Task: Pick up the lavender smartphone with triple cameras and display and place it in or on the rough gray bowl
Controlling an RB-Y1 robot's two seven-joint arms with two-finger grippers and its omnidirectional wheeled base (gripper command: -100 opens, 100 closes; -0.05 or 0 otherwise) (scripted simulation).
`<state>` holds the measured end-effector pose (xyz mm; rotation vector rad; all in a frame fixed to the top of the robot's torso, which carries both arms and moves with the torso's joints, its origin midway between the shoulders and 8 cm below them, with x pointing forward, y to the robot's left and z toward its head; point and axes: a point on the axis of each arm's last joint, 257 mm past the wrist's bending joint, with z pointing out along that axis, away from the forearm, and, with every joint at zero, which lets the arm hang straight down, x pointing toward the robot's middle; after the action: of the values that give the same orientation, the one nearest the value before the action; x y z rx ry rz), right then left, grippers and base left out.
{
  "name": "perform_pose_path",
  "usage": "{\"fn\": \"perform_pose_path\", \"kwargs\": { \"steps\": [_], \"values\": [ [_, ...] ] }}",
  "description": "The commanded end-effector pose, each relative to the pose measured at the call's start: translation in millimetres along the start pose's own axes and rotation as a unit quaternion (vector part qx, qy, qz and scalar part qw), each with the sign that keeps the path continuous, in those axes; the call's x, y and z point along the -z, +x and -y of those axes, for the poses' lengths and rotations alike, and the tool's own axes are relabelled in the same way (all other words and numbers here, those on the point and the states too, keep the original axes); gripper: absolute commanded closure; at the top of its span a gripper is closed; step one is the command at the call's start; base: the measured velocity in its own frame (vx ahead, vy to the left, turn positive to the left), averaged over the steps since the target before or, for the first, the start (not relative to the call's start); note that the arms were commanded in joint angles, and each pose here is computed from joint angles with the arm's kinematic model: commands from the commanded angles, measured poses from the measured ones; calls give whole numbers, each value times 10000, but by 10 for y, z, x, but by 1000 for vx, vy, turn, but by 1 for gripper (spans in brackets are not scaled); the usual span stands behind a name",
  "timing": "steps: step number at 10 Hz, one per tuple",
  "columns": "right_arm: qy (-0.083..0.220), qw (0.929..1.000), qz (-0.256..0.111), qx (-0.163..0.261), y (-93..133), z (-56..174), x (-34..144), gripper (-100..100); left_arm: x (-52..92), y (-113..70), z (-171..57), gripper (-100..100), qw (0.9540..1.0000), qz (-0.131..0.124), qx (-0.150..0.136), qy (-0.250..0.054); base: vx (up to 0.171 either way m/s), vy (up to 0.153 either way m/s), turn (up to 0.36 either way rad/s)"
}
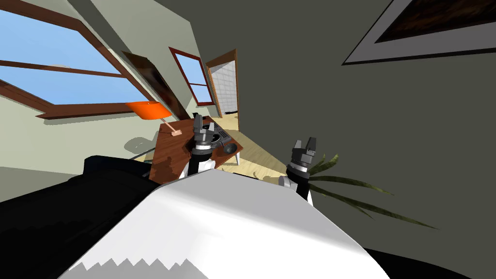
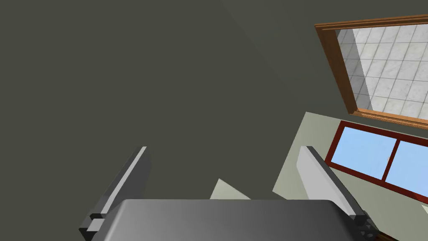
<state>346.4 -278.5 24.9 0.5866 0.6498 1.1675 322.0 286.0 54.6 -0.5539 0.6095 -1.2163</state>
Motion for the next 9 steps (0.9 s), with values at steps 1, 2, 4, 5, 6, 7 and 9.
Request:
{"fn": "perform_pose_path", "kwargs": {
  "steps": [1,2,4,5,6,7,9],
  "values": [
    [0,10000,0,0,0,0,0,0,5,25,-51,-100,9999,-120,-32,-75,8,-12,-12],
    [0,10000,0,0,0,0,0,0,12,39,-103,-100,9997,-203,-54,-155,23,-27,-16],
    [0,10000,0,0,0,0,0,0,36,55,-254,-100,9985,-358,-100,-393,39,-39,-23],
    [0,10000,0,0,0,0,0,0,55,55,-350,-100,9975,-427,-123,-547,47,-61,-32],
    [0,10000,0,0,0,0,0,0,78,50,-456,-100,9961,-490,-146,-721,52,-69,-34],
    [0,10000,0,0,0,0,0,0,106,40,-571,-100,9942,-549,-170,-912,65,-79,-45],
    [0,10000,0,-1,0,0,0,0,172,8,-795,-100,9893,-655,-219,-1283,83,-102,-48]
  ]
}}
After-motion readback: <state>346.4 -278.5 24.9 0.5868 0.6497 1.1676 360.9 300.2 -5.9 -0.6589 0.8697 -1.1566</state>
